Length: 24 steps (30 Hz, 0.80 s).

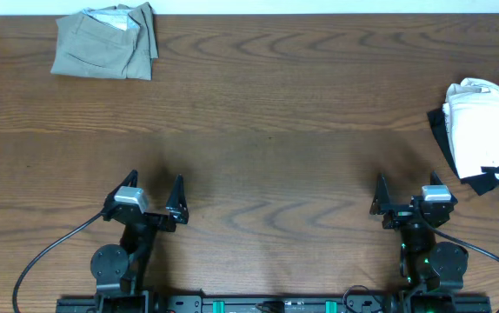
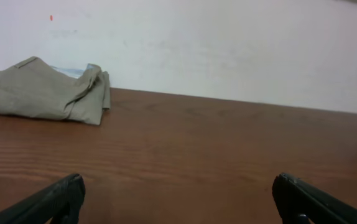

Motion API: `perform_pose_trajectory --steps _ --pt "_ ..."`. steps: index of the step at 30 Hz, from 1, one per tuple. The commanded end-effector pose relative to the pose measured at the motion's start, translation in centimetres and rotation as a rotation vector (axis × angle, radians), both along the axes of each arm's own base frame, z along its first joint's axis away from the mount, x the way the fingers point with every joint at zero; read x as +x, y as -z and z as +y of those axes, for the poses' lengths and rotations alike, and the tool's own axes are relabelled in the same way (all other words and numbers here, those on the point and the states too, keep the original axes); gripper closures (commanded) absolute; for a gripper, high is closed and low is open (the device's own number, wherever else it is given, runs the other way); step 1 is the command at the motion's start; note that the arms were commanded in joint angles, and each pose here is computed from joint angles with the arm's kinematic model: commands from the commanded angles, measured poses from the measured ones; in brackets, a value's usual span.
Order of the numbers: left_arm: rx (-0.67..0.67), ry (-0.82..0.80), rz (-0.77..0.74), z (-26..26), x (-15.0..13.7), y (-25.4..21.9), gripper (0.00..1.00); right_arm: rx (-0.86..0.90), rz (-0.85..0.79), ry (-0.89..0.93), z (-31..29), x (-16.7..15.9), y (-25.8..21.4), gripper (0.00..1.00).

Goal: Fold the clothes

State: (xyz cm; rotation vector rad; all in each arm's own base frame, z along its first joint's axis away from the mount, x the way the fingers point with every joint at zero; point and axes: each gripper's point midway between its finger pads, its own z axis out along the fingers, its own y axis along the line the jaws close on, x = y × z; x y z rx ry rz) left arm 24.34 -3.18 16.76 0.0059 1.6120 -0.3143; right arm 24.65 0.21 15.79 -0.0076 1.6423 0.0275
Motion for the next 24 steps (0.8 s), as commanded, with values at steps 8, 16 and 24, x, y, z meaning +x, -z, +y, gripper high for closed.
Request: perform_pose_trajectory --steps 8,16,24 --pt "0.039 -0.056 0.086 1.4 -0.1 2.4 0.02 -0.015 0.000 0.008 -0.2 0.0 0.1 0.01" --pt "0.038 -0.056 0.086 1.4 -0.1 2.4 0.02 -0.015 0.000 0.008 -0.2 0.0 0.1 0.01" --pt "0.038 -0.056 0.088 1.4 -0.1 2.4 0.02 -0.015 0.000 0.008 -0.2 0.0 0.1 0.01"
